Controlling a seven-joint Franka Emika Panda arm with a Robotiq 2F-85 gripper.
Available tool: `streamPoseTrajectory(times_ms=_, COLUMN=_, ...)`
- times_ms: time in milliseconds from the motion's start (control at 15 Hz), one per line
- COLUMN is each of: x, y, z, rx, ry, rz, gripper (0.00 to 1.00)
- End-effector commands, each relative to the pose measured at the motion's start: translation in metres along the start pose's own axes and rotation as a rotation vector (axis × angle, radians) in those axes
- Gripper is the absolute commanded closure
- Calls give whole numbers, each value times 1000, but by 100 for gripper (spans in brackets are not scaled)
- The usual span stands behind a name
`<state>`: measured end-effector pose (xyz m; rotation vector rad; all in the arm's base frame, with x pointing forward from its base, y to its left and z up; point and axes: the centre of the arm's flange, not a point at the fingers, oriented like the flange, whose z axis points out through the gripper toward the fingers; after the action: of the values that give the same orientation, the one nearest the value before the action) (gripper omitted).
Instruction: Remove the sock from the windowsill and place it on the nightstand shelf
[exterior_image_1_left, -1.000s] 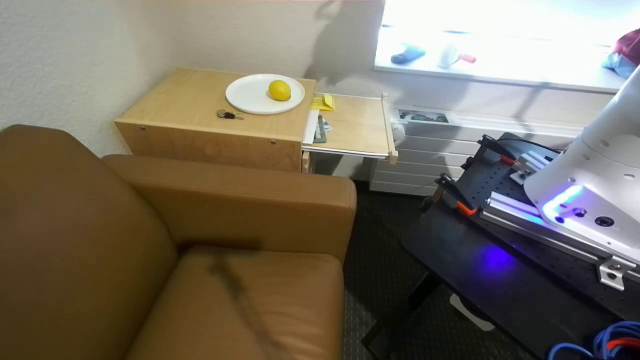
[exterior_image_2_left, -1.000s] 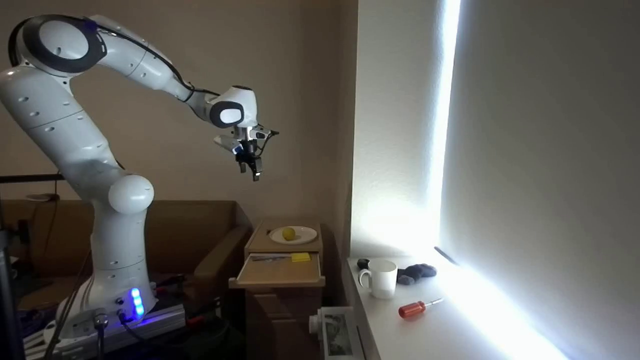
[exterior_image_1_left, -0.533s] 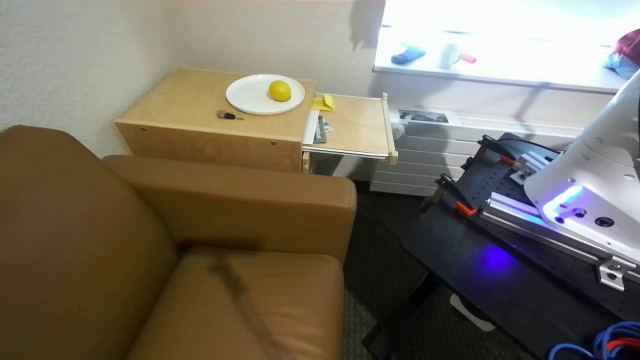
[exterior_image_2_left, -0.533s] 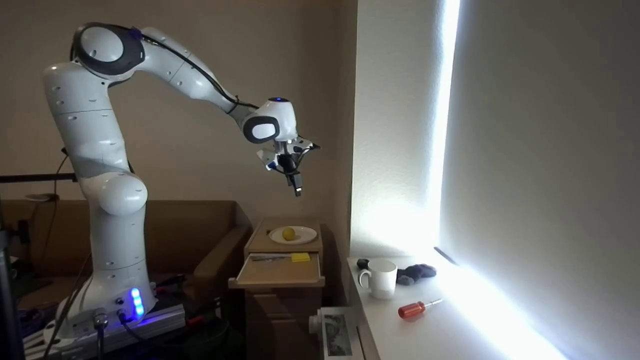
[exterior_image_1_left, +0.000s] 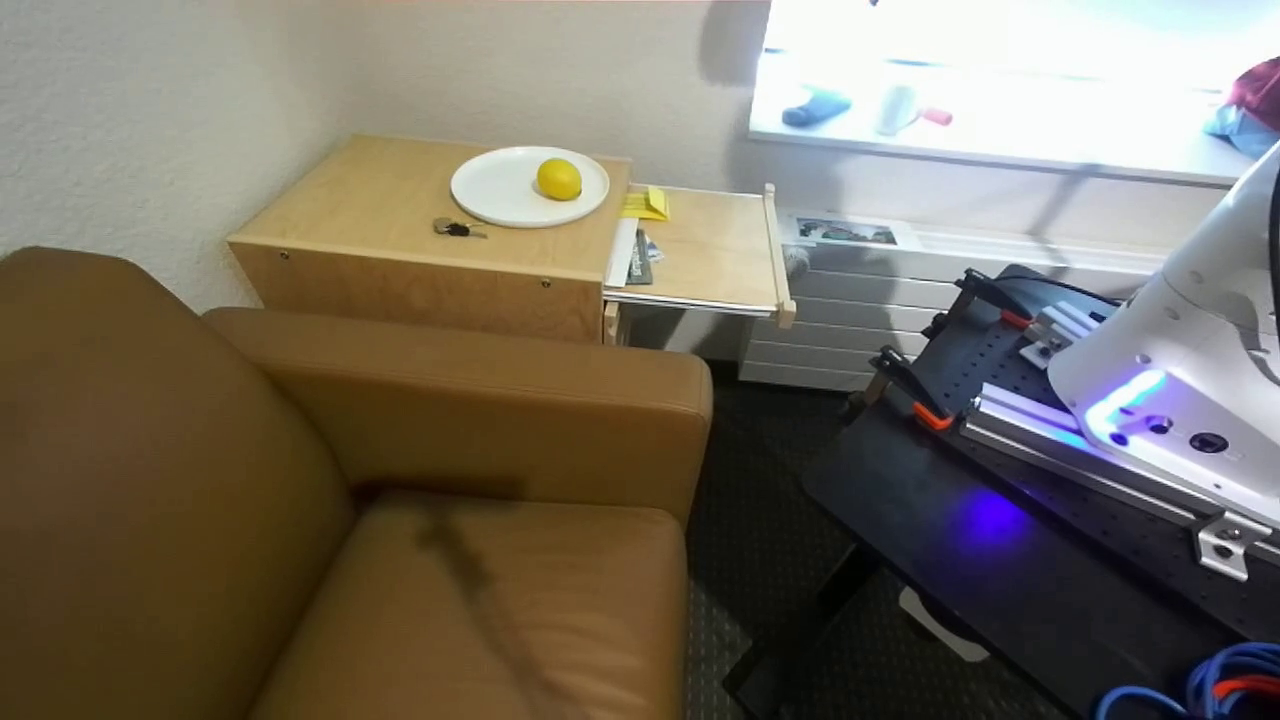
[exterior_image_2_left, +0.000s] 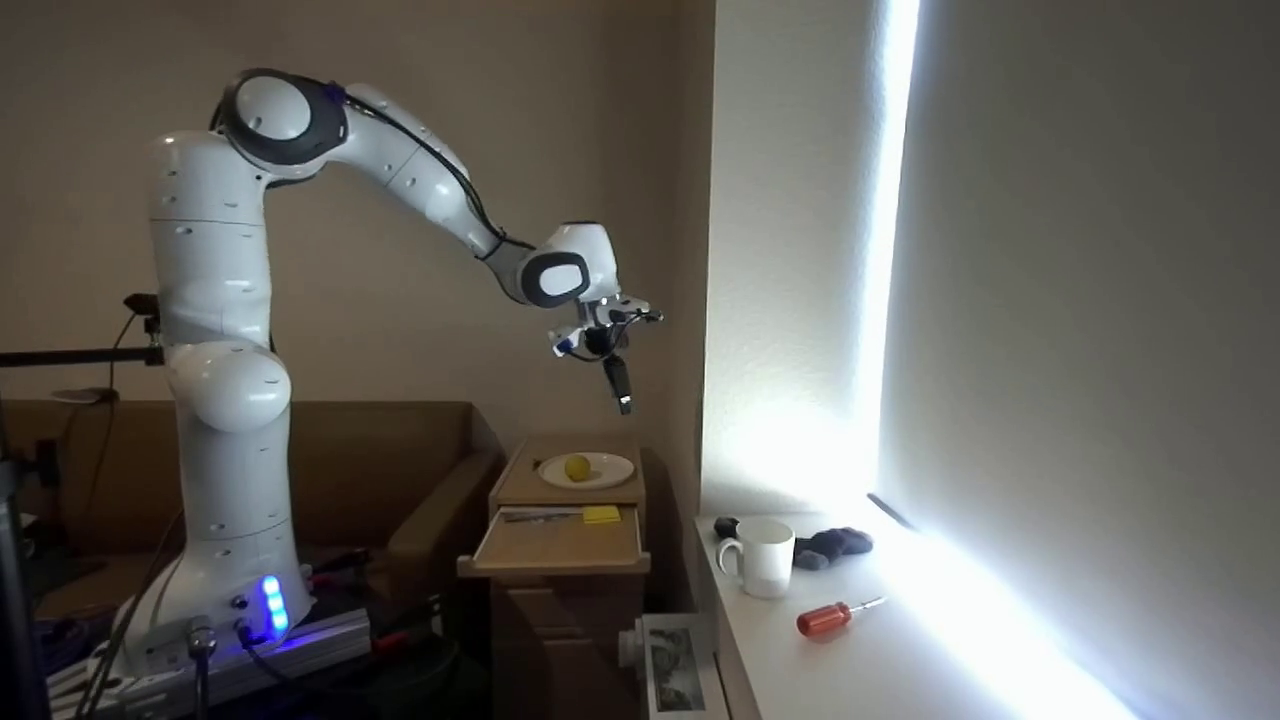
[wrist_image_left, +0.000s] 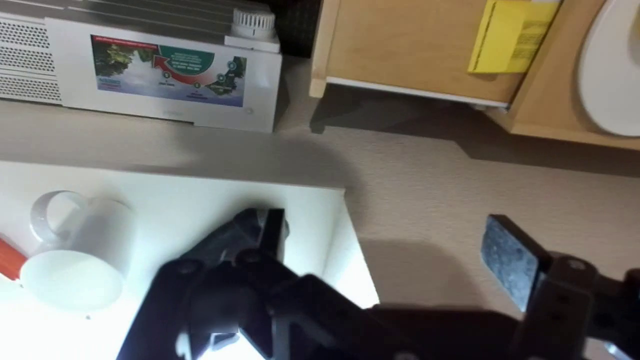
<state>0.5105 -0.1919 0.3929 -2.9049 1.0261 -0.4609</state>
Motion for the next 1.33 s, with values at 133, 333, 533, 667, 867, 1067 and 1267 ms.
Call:
streamPoseTrajectory(times_ms=133, x=85, y=0, z=76, rx=-214, ry=6, rz=232, gripper=0)
streamPoseTrajectory(times_ms=333, x=109, y=31, z=83, rx=-317, ry=-10, rz=368, gripper=0)
streamPoseTrajectory(times_ms=533, x=96, y=38, z=82, rx=-290, ry=7, rz=351, gripper=0)
streamPoseTrajectory(times_ms=667, x=99, y=39, z=82, rx=-296, ry=8, rz=359, gripper=0)
streamPoseTrajectory(times_ms=867, x=109, y=39, z=100, rx=-369, ry=2, rz=455, gripper=0)
streamPoseTrajectory(times_ms=1067, x=130, y=71, z=111, rx=-398, ry=0, rz=633, gripper=0)
streamPoseTrajectory(times_ms=1267, x=147, y=90, z=133, rx=-337, ry=13, rz=814, gripper=0)
